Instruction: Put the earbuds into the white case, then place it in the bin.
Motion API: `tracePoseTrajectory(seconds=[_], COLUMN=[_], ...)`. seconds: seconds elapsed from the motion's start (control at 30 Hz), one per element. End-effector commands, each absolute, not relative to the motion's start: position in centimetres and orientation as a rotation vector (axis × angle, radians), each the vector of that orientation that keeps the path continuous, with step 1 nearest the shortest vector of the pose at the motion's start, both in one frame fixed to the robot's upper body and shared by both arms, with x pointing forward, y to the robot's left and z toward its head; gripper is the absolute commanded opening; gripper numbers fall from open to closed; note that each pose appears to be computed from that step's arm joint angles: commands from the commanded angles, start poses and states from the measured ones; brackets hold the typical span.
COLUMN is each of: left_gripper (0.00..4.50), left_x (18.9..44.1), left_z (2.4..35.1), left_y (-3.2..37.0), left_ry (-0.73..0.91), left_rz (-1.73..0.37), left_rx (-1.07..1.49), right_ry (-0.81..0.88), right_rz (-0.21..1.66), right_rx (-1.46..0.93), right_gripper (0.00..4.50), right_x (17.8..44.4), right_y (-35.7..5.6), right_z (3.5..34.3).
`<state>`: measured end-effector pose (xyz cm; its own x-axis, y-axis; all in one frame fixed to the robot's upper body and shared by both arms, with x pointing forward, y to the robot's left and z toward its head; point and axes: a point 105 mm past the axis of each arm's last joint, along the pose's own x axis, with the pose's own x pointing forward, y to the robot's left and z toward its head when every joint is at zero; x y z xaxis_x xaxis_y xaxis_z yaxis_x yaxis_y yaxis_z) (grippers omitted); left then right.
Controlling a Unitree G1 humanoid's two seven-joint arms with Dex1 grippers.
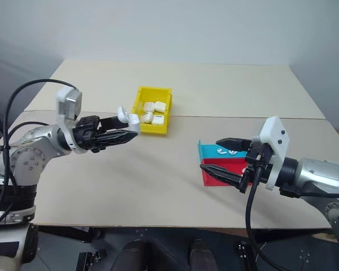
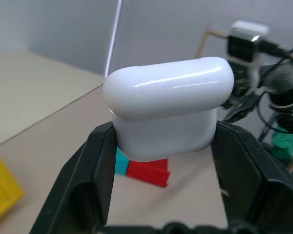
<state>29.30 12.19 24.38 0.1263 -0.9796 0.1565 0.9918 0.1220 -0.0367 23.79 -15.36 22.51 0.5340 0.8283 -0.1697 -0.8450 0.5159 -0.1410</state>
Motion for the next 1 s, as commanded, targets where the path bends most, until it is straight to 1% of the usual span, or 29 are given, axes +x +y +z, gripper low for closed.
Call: tracePoseTrajectory(seconds=[0.03,0.13,0.27,0.4,0.67,0.87,0.93,1.0], left_gripper=[2.75,2.75,2.75,2.75,2.75,2.75,2.75,2.75], left_x=[28.0,27.1,26.4,25.7,24.9,24.9,25.0,24.8], left_z=[24.9,24.2,24.3,25.1,24.9,24.6,24.4,24.3], left_y=[12.0,11.0,9.6,8.3,7.1,6.4,6.4,6.5], left_ry=[-0.216,-0.248,-0.314,-0.392,-0.446,-0.449,-0.441,-0.433], left_rz=[-1.552,-1.657,-1.753,-1.811,-1.877,-1.864,-1.848,-1.85], left_rx=[-0.105,-0.028,0.026,0.072,0.167,0.161,0.166,0.159], right_ry=[0.031,0.039,0.063,0.158,0.342,0.45,0.485,0.499], right_rz=[1.007,1.008,1.022,1.031,0.993,0.99,0.989,1.033], right_rx=[-0.269,-0.301,-0.344,-0.471,-0.648,-0.746,-0.818,-0.883], right_gripper=[4.5,4.5,4.5,4.5,4.5,4.5,4.5,4.12], right_x=[23.8,24.1,24.4,24.7,26.1,27.1,27.5,27.7], right_y=[-15.6,-16.0,-16.7,-17.7,-19.6,-20.8,-21.3,-21.4], right_z=[23.8,23.9,23.9,23.0,21.5,20.6,20.0,19.7])
